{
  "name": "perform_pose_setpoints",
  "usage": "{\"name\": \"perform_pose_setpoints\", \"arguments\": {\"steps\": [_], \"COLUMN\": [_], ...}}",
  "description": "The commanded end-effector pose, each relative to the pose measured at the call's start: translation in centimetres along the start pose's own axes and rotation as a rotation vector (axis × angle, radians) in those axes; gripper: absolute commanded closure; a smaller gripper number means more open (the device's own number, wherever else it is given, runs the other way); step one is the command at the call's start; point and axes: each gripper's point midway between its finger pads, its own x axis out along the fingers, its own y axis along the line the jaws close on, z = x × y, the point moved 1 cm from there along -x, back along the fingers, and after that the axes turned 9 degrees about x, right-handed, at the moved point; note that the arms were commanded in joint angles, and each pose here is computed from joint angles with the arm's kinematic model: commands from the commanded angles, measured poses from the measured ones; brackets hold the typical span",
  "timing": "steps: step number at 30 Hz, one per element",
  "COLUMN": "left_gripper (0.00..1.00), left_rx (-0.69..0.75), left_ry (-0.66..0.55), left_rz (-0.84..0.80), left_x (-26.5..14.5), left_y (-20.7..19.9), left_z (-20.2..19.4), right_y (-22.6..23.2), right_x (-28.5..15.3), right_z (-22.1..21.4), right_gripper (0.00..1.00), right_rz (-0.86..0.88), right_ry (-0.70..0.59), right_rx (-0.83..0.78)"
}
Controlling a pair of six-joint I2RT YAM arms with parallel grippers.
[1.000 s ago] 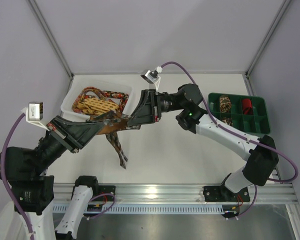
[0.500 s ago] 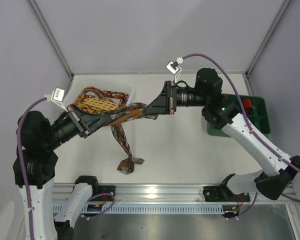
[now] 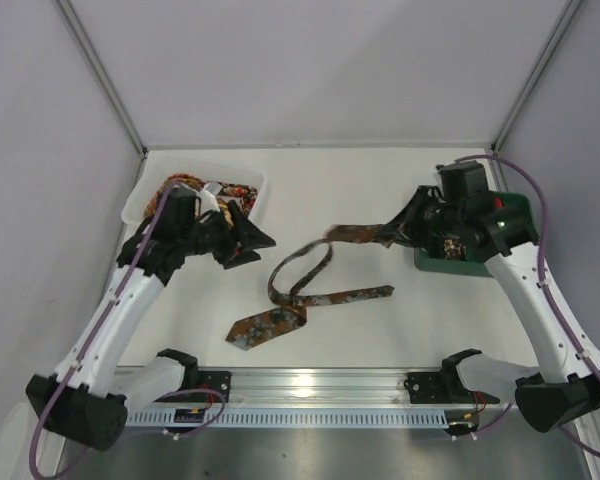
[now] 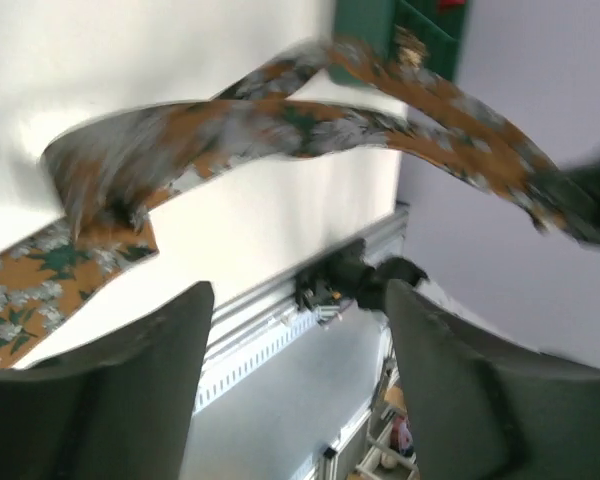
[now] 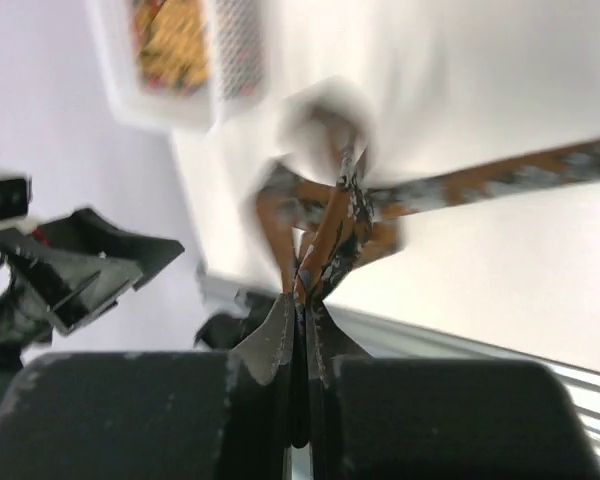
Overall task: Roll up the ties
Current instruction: Move the tie to the center of the board
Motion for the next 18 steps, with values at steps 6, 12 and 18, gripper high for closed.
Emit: {"name": "perform_pose_setpoints", "arguments": {"steps": [6, 12, 18], "left_gripper": [0.03, 0.0, 0.0], "left_rx": [0.271, 0.488, 0.777], "left_ry": [-0.154, -0.226, -0.16], "left_rz": [0.174, 0.21, 0.279], "left_x": [3.1, 5.1, 11.4], "left_y": [2.0, 2.8, 1.7], "left_z": [4.9, 3.8, 3.5], "right_y": [-2.4, 1.5, 2.1], "right_x": [-1.9, -1.3, -0.4], "right_z": [5.9, 9.8, 11.8], "right_gripper": [1.0, 1.0, 1.0], "right_rz": [-0.192, -0.162, -0.16], "right_ry": [-0.226, -0.302, -0.305], "right_rx": [0.141, 0.209, 0.248]}}
